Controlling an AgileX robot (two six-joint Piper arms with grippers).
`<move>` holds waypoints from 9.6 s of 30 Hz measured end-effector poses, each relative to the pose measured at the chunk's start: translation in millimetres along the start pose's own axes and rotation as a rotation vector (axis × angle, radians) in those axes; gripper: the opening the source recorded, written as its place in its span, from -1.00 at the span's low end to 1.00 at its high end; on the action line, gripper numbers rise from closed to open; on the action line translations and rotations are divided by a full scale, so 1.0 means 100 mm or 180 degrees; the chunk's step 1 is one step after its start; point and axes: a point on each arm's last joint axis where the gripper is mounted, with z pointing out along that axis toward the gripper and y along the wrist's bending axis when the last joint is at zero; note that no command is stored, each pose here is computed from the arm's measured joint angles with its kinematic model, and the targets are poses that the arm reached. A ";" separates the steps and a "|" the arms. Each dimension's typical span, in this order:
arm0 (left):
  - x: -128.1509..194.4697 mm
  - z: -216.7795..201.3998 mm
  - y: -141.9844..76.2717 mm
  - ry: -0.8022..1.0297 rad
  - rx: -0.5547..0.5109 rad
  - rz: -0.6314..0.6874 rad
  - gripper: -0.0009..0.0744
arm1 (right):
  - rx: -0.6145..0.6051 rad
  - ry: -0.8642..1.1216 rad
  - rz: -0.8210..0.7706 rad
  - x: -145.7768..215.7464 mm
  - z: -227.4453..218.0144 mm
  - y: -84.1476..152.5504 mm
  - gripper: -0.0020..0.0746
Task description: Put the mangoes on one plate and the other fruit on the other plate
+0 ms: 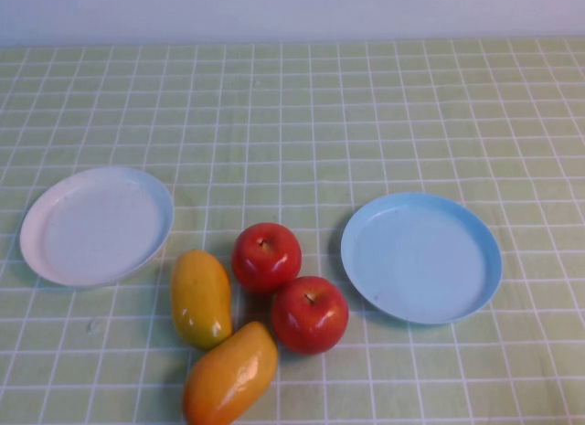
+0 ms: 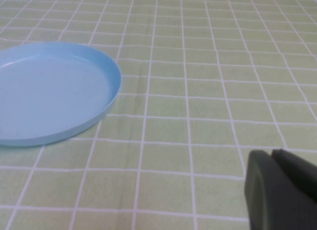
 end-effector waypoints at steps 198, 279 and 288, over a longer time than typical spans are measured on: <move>-0.17 3.49 -0.67 0.4155 -0.1701 0.2850 0.80 | 0.0000 0.0000 0.0000 0.00 0.00 0.00 -0.99; -0.09 3.47 -0.98 0.4294 -0.0224 0.3038 0.80 | -0.0069 -0.0009 0.0192 0.00 0.00 0.02 -0.99; -0.09 3.43 -0.84 0.4662 -0.0204 0.2572 0.80 | -0.0069 -0.0009 0.0191 0.00 0.00 0.02 -0.99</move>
